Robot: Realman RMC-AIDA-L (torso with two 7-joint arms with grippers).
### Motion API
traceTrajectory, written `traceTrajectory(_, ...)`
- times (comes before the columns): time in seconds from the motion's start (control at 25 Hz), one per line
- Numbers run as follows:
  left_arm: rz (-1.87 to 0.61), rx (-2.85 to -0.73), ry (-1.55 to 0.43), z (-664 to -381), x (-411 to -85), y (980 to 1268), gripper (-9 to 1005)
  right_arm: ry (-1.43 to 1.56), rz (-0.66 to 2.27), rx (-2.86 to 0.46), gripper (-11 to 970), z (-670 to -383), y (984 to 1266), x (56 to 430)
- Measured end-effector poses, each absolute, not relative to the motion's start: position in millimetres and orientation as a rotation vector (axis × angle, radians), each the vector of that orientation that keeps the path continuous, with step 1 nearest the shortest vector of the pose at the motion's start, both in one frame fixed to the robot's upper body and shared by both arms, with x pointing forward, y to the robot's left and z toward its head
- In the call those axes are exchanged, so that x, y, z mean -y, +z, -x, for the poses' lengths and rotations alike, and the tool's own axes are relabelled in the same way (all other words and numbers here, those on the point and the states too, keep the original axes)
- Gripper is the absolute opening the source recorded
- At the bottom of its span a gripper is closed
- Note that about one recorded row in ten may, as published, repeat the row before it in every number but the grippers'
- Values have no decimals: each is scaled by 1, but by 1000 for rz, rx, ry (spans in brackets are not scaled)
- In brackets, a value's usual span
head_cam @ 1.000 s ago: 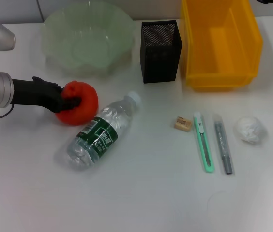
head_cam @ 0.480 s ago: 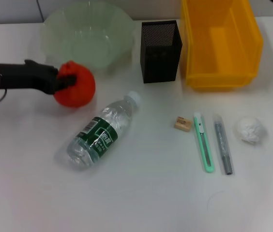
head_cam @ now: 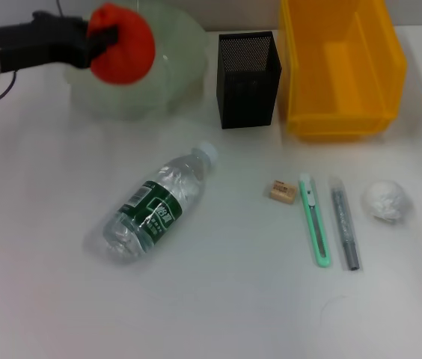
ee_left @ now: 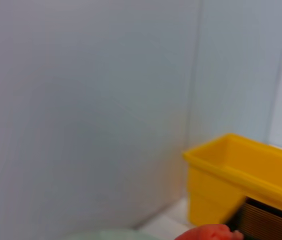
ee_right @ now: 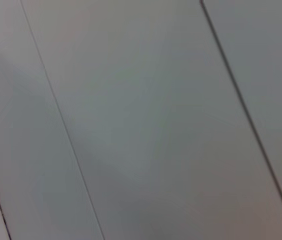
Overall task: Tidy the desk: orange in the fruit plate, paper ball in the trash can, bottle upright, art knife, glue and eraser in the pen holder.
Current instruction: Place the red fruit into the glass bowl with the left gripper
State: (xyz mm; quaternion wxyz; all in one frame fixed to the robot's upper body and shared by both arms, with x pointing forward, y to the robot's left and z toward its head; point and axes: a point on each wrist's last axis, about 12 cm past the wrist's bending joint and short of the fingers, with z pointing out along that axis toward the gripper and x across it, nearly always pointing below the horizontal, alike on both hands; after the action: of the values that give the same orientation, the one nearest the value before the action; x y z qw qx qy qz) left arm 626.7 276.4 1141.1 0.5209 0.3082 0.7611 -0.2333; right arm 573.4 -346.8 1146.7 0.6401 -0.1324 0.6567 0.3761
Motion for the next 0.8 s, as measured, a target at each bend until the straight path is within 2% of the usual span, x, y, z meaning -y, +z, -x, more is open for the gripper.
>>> traceTrajectory(0.2, -752, -1784, -422, -642, -248, 1123, 119, 863, 308, -1497, 824, -566, 1144, 351)
traceTrajectory(0.56, -796, -1713, -323, -646, -242, 1114, 77, 916, 335, -1470, 824, -552, 1147, 358)
traceTrajectory(0.68, -815, -1675, -311, -644, -238, 1109, 56, 977, 363, -1457, 824, -548, 1156, 360)
traceTrajectory(0.76, -816, -1656, -305, -643, -235, 1107, 77, 1015, 406, -1445, 823, -545, 1167, 362)
traceTrajectory(0.8, -813, -1642, -297, -642, -234, 1104, 88, 1040, 473, -1437, 823, -542, 1181, 362)
